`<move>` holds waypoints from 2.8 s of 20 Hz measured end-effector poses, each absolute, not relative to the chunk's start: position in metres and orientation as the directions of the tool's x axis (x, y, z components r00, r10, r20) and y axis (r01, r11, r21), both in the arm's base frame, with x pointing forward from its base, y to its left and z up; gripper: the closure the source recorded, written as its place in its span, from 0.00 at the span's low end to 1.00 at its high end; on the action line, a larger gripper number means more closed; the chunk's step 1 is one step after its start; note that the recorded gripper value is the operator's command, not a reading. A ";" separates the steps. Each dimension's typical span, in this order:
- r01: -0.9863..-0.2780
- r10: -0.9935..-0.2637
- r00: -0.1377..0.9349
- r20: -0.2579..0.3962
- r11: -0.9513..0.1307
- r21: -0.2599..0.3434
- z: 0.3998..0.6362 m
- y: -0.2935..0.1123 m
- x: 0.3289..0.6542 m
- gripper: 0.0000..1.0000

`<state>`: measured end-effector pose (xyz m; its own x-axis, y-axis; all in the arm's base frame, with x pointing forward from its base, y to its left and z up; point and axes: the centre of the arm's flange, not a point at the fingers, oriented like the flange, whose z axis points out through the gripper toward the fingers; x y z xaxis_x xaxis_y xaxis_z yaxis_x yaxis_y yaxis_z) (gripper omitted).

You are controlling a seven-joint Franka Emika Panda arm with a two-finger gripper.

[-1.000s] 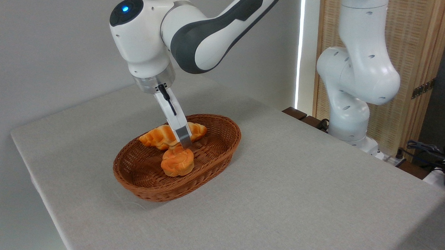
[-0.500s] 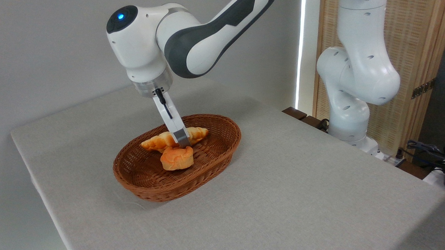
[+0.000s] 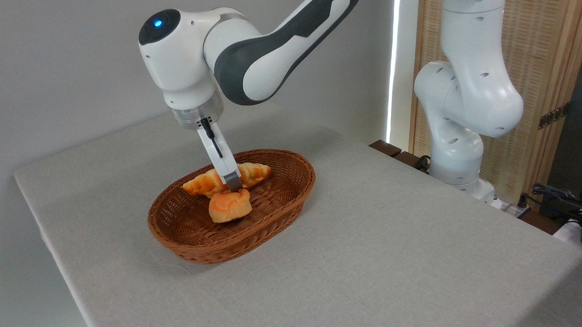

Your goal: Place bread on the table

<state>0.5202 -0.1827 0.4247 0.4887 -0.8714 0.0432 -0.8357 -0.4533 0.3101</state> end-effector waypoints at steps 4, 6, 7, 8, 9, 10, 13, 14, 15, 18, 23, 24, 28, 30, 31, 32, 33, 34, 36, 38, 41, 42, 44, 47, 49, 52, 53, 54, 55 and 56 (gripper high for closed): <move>-0.836 -0.871 0.489 0.045 -0.454 0.308 0.426 -0.182 0.521 0.79; -0.837 -0.868 0.493 0.052 -0.457 0.302 0.430 -0.180 0.523 0.79; -0.836 -0.867 0.496 0.055 -0.460 0.298 0.432 -0.179 0.524 0.79; -0.836 -0.865 0.498 0.058 -0.462 0.295 0.434 -0.177 0.526 0.79; -0.836 -0.864 0.500 0.060 -0.464 0.293 0.436 -0.176 0.526 0.82; -0.836 -0.864 0.500 0.061 -0.464 0.293 0.436 -0.176 0.527 0.87; -0.836 -0.864 0.500 0.059 -0.463 0.294 0.436 -0.176 0.526 0.89; -0.836 -0.864 0.500 0.059 -0.463 0.295 0.436 -0.176 0.526 0.88; -0.836 -0.864 0.500 0.059 -0.463 0.295 0.436 -0.176 0.526 0.88; -0.836 -0.864 0.500 0.060 -0.464 0.293 0.437 -0.176 0.527 0.85; -0.819 -0.827 0.552 0.106 -0.514 0.254 0.469 -0.144 0.539 0.81; -0.812 -0.816 0.567 0.116 -0.529 0.246 0.479 -0.133 0.539 0.81; -0.780 -0.776 0.617 0.135 -0.580 0.234 0.513 -0.088 0.532 0.78; -0.761 -0.755 0.644 0.123 -0.615 0.205 0.521 -0.058 0.532 0.67; -0.754 -0.750 0.653 0.104 -0.631 0.185 0.522 -0.043 0.533 0.60; -0.748 -0.748 0.660 0.077 -0.643 0.165 0.521 -0.029 0.533 0.56; -0.746 -0.749 0.661 0.043 -0.649 0.149 0.518 -0.019 0.532 0.37; -0.746 -0.752 0.659 0.014 -0.651 0.137 0.515 -0.013 0.531 0.29; -0.743 -0.751 0.660 -0.021 -0.657 0.129 0.507 -0.004 0.530 0.06; -0.727 -0.737 0.675 -0.039 -0.673 0.138 0.499 0.008 0.530 0.02; -0.715 -0.728 0.684 -0.048 -0.683 0.148 0.493 0.016 0.531 0.00; -0.715 -0.728 0.684 -0.050 -0.683 0.149 0.492 0.015 0.531 0.00; -0.715 -0.728 0.684 -0.053 -0.682 0.151 0.490 0.015 0.531 0.00; -0.715 -0.728 0.683 -0.054 -0.682 0.152 0.490 0.015 0.532 0.00; -0.715 -0.728 0.684 -0.054 -0.682 0.151 0.490 0.015 0.532 0.00; -0.716 -0.728 0.684 -0.050 -0.682 0.148 0.492 0.015 0.532 0.00; -0.717 -0.728 0.684 -0.046 -0.682 0.144 0.495 0.015 0.532 0.00; -0.718 -0.728 0.684 -0.039 -0.682 0.138 0.500 0.015 0.532 0.00; -0.721 -0.728 0.685 -0.027 -0.682 0.126 0.508 0.015 0.533 0.00; -0.725 -0.730 0.683 -0.012 -0.680 0.110 0.519 0.014 0.535 0.00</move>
<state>0.5346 0.0144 0.5187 0.6834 -0.7299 -0.0117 -0.7247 -0.6803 0.1100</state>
